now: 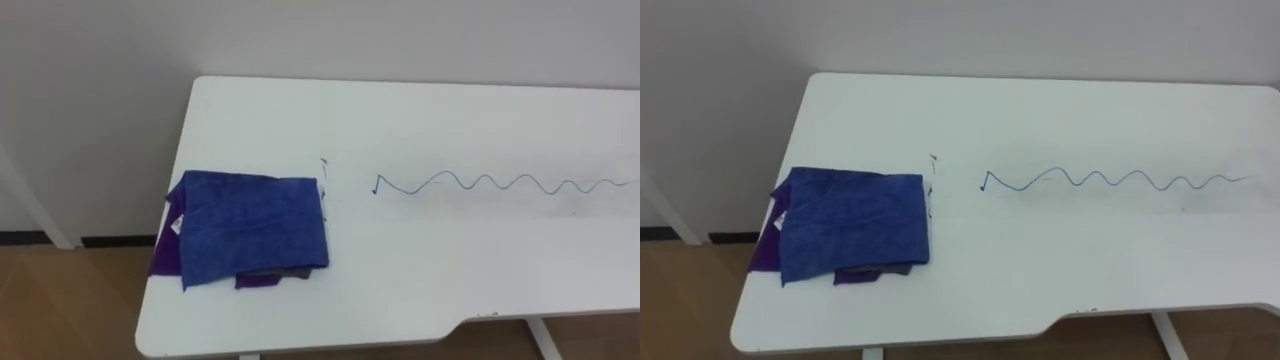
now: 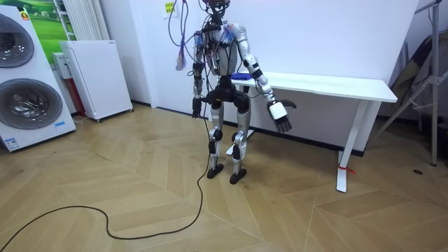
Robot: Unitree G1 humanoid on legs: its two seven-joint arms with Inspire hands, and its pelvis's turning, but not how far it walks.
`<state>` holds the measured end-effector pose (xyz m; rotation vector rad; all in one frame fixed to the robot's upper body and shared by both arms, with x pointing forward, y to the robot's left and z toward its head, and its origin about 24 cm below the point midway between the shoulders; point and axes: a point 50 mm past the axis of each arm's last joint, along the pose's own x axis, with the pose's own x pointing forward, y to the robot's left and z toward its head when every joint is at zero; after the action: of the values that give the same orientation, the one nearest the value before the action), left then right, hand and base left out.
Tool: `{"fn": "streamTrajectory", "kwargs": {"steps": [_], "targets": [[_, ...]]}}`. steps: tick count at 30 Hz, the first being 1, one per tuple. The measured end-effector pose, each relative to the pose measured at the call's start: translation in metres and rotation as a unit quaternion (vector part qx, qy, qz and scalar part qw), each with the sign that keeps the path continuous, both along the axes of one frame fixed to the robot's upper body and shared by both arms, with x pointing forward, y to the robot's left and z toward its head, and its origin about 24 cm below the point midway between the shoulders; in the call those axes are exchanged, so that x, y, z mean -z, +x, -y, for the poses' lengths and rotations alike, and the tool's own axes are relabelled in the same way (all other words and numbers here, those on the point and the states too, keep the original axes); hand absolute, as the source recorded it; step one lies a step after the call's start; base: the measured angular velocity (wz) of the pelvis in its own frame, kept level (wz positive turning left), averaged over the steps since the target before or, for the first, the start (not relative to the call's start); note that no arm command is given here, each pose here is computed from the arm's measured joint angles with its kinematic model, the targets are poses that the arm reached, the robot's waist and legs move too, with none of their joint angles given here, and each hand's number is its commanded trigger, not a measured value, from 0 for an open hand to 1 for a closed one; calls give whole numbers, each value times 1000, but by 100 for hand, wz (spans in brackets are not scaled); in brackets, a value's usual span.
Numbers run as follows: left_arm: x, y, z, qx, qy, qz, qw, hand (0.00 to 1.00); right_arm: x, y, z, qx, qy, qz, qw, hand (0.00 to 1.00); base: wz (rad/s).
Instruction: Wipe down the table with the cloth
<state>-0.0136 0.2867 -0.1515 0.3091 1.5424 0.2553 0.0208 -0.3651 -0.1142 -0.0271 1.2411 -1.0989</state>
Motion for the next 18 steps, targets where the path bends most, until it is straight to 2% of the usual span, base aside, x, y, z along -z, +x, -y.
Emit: {"fn": "streamTrajectory", "kwargs": {"steps": [3, 7, 10, 13, 15, 18], "targets": [[-1, 0, -1, 3, 5, 2, 1000, 0, -21, 35, 19, -22, -69, 42, 996, 0, -2], [-2, 6, -2, 15, 11, 14, 1000, 0, -45, 75, 27, -74, -134, 92, 984, 0, 6], [-4, 8, -1, 33, 17, 22, 999, 0, -77, 115, 25, -160, -217, 127, 955, 0, -2], [-2, 12, 4, 48, 18, 27, 998, 0, -114, 155, 8, -272, -313, 160, 896, 0, 0], [-1, 14, 8, 62, 12, 28, 998, 0, -143, 177, -17, -334, -367, 208, 843, 0, 0], [1, 16, 14, 86, 3, 23, 996, 0, -158, 193, -48, -402, -410, 236, 784, 0, 5]]}}
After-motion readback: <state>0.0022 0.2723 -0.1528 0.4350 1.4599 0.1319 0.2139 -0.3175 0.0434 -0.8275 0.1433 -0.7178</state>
